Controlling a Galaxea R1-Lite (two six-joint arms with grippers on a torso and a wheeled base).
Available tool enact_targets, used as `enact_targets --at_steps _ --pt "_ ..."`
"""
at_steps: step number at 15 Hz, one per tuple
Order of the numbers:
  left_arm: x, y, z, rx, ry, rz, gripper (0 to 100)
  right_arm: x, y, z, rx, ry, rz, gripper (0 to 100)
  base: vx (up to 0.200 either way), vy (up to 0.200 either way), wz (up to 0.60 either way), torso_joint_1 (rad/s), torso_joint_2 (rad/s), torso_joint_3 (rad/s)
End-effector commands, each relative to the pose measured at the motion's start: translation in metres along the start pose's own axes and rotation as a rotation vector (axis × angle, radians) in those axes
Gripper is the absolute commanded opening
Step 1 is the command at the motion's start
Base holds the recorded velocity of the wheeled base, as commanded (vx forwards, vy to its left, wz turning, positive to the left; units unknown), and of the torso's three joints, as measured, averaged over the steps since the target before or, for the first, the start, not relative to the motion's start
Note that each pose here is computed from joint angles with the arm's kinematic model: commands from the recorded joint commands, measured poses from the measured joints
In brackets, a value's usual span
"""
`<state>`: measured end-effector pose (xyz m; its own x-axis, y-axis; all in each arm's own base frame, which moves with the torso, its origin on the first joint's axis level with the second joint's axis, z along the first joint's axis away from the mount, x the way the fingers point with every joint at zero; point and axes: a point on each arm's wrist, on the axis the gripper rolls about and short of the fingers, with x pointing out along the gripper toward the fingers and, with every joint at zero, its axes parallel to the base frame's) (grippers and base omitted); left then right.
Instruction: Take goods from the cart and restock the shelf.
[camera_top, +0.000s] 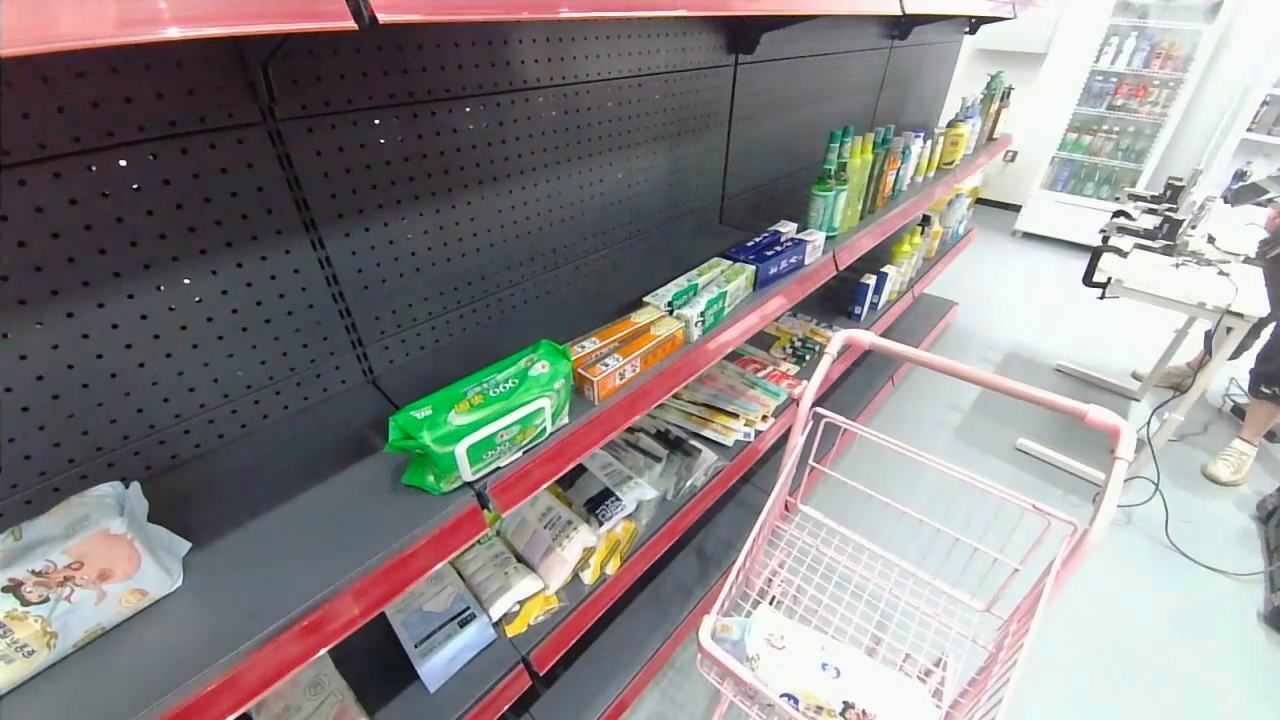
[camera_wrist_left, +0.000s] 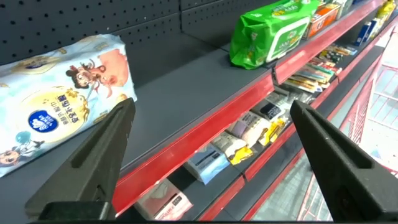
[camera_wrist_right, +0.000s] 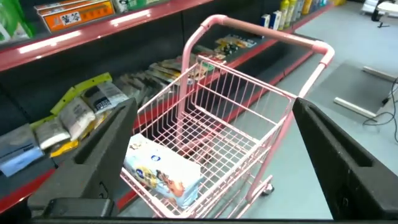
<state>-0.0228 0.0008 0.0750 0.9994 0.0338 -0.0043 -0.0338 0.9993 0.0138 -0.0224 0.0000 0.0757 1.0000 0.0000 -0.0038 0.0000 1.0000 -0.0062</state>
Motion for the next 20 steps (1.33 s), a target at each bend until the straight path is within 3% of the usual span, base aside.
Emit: enact_targets --at_steps 1,2,4,5,7,9,10,11,12,14,16,20 --pt "0.0 0.0 0.0 -0.001 0.0 0.001 100 0.001 0.0 0.0 0.0 0.016 0.008 100 0.0 0.0 0.0 0.0 0.0 0.0" --pt "0.0 0.0 0.0 0.0 0.0 0.0 100 0.0 0.0 0.023 0.006 -0.025 0.041 100 0.0 0.0 0.0 0.0 0.0 0.0" --pt "0.0 0.0 0.0 -0.001 0.0 0.0 100 0.036 0.0 0.147 0.202 -0.005 0.067 100 0.0 0.0 0.0 0.0 0.0 0.0" --pt "0.0 0.0 0.0 0.0 0.0 0.0 100 0.065 0.001 0.164 0.148 0.063 0.056 100 0.0 0.0 0.0 0.0 0.0 0.0" --pt "0.0 0.0 0.0 0.0 0.0 -0.002 100 0.133 -0.007 0.153 0.049 0.285 -0.057 100 0.0 0.0 0.0 0.0 0.0 0.0" --pt "0.0 0.0 0.0 0.0 0.0 -0.002 100 0.184 -0.016 0.138 0.038 0.434 -0.103 100 0.0 0.0 0.0 0.0 0.0 0.0" --pt "0.0 0.0 0.0 0.0 0.0 -0.002 100 0.212 -0.017 0.111 -0.013 0.593 -0.039 100 0.0 0.0 0.0 0.0 0.0 0.0" --pt "0.0 0.0 0.0 0.0 0.0 -0.002 100 0.224 -0.018 0.098 -0.05 0.659 0.028 100 0.0 0.0 0.0 0.0 0.0 0.0" --pt "0.0 0.0 0.0 0.0 0.0 -0.002 100 0.241 -0.014 0.072 -0.137 0.761 0.194 100 0.0 0.0 0.0 0.0 0.0 0.0" --pt "0.0 0.0 0.0 0.0 0.0 -0.002 100 0.261 -0.001 0.04 -0.262 0.862 0.353 100 0.0 0.0 0.0 0.0 0.0 0.0" --pt "0.0 0.0 0.0 0.0 0.0 -0.002 100 0.279 0.008 0.009 -0.278 0.969 0.418 100 0.0 0.0 0.0 0.0 0.0 0.0" --pt "0.0 0.0 0.0 0.0 0.0 -0.002 100 0.285 0.016 -0.023 -0.356 1.056 0.542 100 0.0 0.0 0.0 -0.054 0.12 0.062"
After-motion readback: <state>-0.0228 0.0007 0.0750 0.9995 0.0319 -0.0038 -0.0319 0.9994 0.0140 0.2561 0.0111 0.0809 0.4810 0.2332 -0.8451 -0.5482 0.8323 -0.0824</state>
